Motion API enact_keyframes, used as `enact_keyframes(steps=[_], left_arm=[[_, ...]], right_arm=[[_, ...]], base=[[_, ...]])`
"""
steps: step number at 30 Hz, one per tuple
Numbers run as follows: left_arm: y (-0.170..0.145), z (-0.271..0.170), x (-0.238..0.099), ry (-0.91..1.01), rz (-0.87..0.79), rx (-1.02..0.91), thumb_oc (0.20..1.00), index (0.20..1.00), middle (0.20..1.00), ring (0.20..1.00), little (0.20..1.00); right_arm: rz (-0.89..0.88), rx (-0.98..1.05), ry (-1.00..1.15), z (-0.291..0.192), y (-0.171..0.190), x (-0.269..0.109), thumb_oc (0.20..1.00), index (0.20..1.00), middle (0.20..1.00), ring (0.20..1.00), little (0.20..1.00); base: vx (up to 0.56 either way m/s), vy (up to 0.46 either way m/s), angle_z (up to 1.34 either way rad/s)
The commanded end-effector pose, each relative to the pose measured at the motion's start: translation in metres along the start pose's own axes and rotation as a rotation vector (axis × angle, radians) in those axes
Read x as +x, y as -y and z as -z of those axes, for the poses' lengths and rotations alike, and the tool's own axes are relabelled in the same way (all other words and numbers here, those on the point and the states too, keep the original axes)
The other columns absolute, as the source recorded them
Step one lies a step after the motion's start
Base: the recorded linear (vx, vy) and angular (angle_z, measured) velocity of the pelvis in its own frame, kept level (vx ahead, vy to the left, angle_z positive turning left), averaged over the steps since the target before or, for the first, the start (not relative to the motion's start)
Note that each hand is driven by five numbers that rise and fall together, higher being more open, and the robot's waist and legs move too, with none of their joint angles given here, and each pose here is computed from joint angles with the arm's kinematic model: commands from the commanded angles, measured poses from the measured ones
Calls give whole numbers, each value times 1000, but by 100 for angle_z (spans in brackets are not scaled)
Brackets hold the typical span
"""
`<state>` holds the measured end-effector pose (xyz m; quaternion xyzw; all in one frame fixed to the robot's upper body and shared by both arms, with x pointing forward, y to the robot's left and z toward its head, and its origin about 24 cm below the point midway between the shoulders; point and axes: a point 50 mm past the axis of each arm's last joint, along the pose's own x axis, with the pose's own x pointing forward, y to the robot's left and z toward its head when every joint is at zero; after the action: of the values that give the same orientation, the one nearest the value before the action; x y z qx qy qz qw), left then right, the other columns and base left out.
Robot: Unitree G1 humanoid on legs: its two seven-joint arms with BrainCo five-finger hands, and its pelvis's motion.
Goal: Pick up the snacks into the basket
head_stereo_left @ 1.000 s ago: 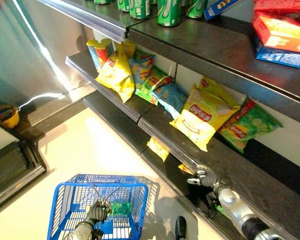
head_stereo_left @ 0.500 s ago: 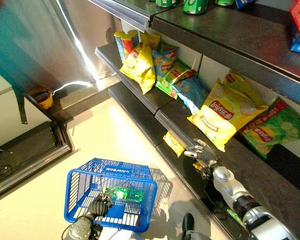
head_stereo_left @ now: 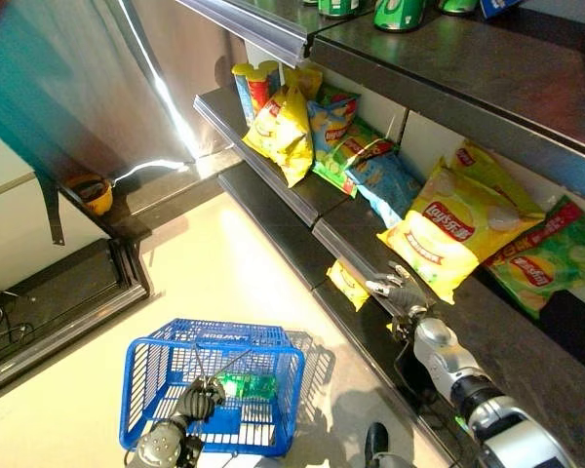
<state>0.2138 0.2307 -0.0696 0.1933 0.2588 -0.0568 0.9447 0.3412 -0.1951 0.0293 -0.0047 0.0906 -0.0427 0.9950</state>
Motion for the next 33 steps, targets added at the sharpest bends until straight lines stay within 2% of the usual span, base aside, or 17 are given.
enact_keyframes(steps=[1,6,10,25,33], left_arm=[[-35,-17,-4,103,-100,19,200,200,200,200,200],[-41,-12,-3,77,-132,11,200,200,200,200,200],[-46,-9,-5,67,-161,-6,200,200,200,200,200],[-51,-2,-7,42,-205,-21,200,200,200,200,200],[-53,3,-10,30,-207,-11,200,200,200,200,200]], right_arm=[[344,-13,106,-29,105,-13,1000,1000,1000,1000,1000],[423,4,114,-26,131,-26,1000,1000,1000,1000,1000],[434,-5,104,-23,137,-29,1000,1000,1000,1000,1000],[345,-39,150,-26,122,-33,1000,1000,1000,1000,1000],[398,-87,171,-34,139,-39,1000,1000,1000,1000,1000]], base=[[-9,30,1],[-8,60,-8],[-14,70,-39],[4,42,-19],[3,11,-5]])
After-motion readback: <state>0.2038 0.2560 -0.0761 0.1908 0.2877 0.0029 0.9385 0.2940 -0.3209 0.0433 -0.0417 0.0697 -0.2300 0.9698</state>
